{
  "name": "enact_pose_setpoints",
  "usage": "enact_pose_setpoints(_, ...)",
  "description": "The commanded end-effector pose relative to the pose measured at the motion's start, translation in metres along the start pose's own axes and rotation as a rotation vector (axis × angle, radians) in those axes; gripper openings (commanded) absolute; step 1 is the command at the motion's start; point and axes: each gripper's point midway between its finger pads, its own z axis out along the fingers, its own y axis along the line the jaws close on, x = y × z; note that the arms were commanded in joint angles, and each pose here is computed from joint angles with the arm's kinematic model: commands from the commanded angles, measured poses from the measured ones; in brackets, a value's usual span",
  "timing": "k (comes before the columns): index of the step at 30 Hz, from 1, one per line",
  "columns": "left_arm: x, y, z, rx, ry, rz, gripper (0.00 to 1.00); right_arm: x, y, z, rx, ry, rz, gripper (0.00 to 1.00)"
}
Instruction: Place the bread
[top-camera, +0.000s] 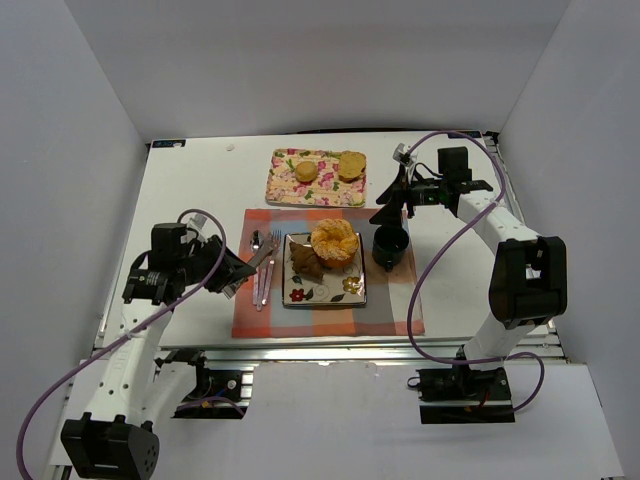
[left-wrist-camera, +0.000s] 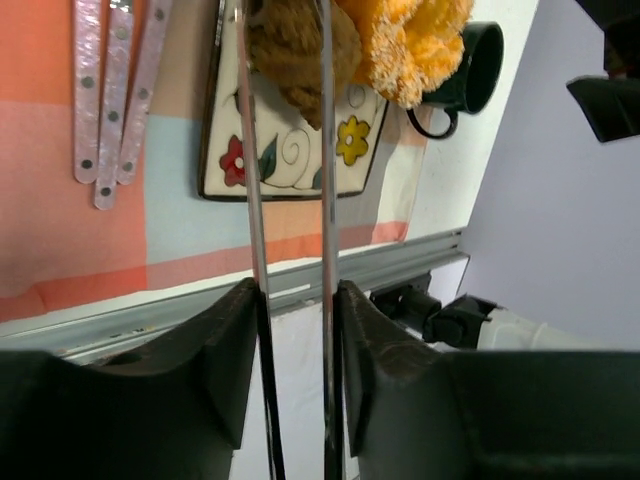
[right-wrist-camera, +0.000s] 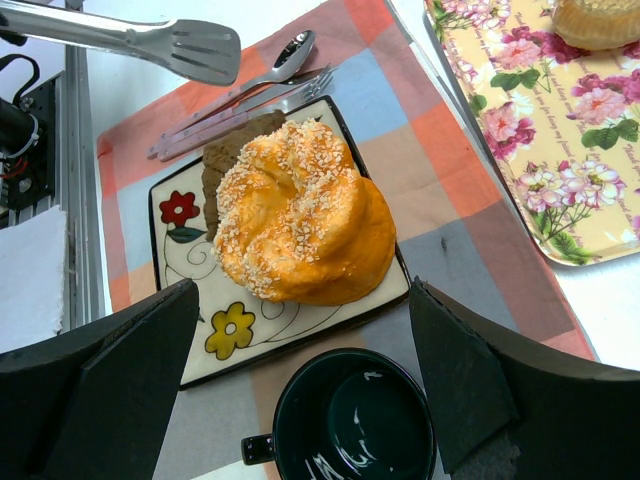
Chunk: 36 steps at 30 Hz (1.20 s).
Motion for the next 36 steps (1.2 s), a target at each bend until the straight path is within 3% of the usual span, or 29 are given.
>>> enact_pose_setpoints(1, -0.018, -0.008, -0.005, 0.004, -0.085, 0.024, 0.42, -0.01, 0.006, -0.004, -0.018, -0.027, -0.037, 0.89)
enact_pose_setpoints(3, -0.029, -0.004, -0.001, -0.018, -0.14, 0.021, 0.28, -0.01, 0.007, -0.005, -0.018, -0.027, -0.038, 0.89)
enact_pose_setpoints(7, -0.055, 0.015, 0.004, -0.132, -0.239, 0.077, 0.12, -0.009, 0.009, -0.005, -0.021, -0.027, -0.038, 0.89)
enact_pose_setpoints(9, -0.081, 0.027, -0.003, -0.234, -0.343, 0.152, 0.12, -0.009, 0.009, -0.005, -0.019, -0.027, -0.043, 0.89)
enact_pose_setpoints(13, -0.134, 0.05, -0.02, -0.424, -0.568, 0.311, 0.22, -0.011, 0.009, -0.005, -0.021, -0.029, -0.044, 0.89)
enact_pose_setpoints(17, -0.163, 0.08, -0.018, -0.577, -0.658, 0.465, 0.31, -0.015, 0.009, -0.006, -0.025, -0.028, -0.062, 0.89)
enact_pose_setpoints(21, -0.178, 0.125, -0.001, -0.693, -0.595, 0.597, 0.39, -0.017, 0.009, -0.008, -0.023, -0.02, -0.072, 0.89)
enact_pose_setpoints(24, -0.182, 0.155, 0.016, -0.659, -0.523, 0.594, 0.41, -0.019, 0.01, -0.009, -0.015, -0.019, -0.083, 0.89)
enact_pose_setpoints(31, -0.191, 0.176, 0.038, -0.585, -0.481, 0.642, 0.45, -0.017, 0.012, -0.011, -0.004, -0.014, -0.083, 0.89)
enact_pose_setpoints(36, -0.176, 0.201, 0.057, -0.54, -0.387, 0.579, 0.49, -0.019, 0.009, -0.011, 0.006, -0.01, -0.081, 0.89)
